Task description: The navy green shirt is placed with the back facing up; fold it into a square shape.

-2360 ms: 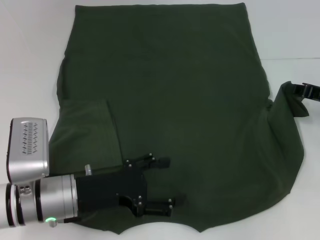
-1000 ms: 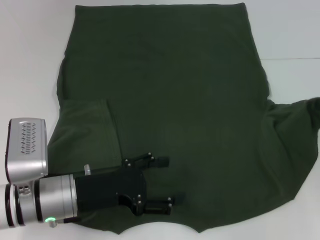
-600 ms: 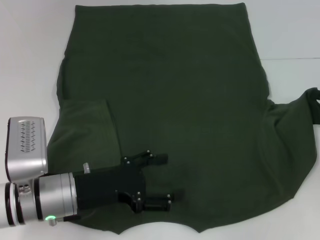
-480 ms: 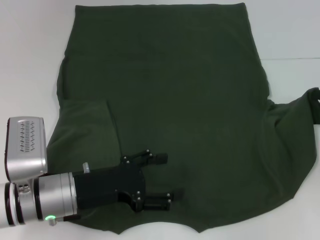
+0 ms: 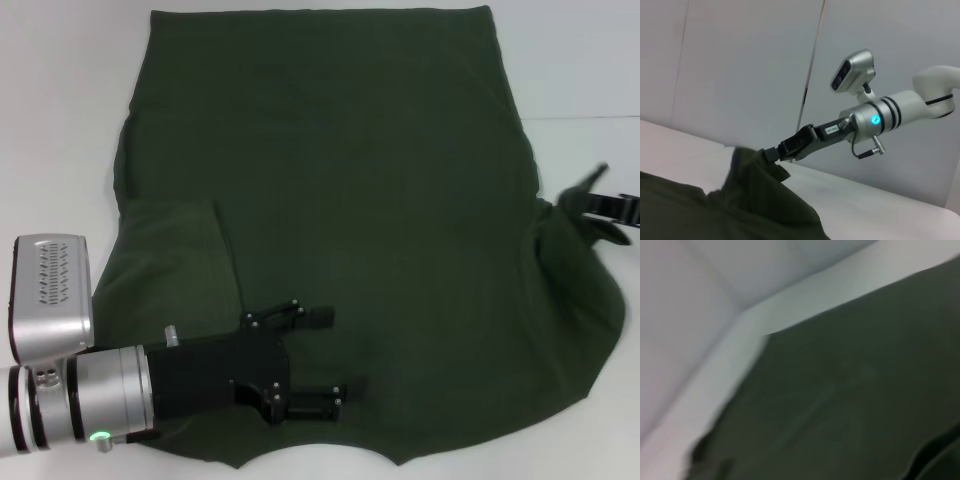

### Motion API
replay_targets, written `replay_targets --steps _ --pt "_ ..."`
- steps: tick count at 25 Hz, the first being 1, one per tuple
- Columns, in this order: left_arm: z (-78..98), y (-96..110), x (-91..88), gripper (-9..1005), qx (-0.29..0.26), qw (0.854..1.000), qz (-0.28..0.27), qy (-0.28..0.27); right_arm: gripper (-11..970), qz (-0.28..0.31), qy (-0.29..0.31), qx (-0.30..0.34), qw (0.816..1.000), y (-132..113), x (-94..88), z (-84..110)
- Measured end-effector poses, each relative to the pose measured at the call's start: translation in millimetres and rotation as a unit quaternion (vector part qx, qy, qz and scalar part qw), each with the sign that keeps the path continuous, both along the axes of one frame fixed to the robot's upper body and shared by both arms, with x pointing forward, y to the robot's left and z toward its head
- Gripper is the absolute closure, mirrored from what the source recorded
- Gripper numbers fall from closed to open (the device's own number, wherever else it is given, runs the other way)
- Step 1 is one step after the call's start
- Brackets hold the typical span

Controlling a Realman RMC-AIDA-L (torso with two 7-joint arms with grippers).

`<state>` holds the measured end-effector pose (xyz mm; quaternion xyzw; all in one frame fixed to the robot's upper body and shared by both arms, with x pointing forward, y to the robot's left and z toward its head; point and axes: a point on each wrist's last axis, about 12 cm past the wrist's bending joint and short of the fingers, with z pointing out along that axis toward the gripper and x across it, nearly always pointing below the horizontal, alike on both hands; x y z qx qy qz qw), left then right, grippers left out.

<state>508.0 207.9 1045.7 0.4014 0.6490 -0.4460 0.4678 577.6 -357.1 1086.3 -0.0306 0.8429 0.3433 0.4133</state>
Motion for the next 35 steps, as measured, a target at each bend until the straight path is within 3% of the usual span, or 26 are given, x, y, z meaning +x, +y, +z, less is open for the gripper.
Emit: replay_targets --steps 7,14,24,35 --pt "0.7 -1 0.9 48 0.000 1.000 -0.001 -0.001 900 0.098 -0.002 0.050 0.994 52 6.2 8.7" --pt "0.6 0 0.7 47 0.000 1.000 -0.001 -0.001 893 0.117 0.007 0.050 0.992 82 10.3 2.2" --pt "-0.1 1 -0.1 47 0.000 1.000 0.001 0.004 447 0.076 0.014 0.064 0.995 57 5.5 3.2" --pt "5.6 17 -2.8 48 -0.024 0.998 0.016 0.056 27 0.116 -0.034 0.092 0.988 59 -14.3 2.0"
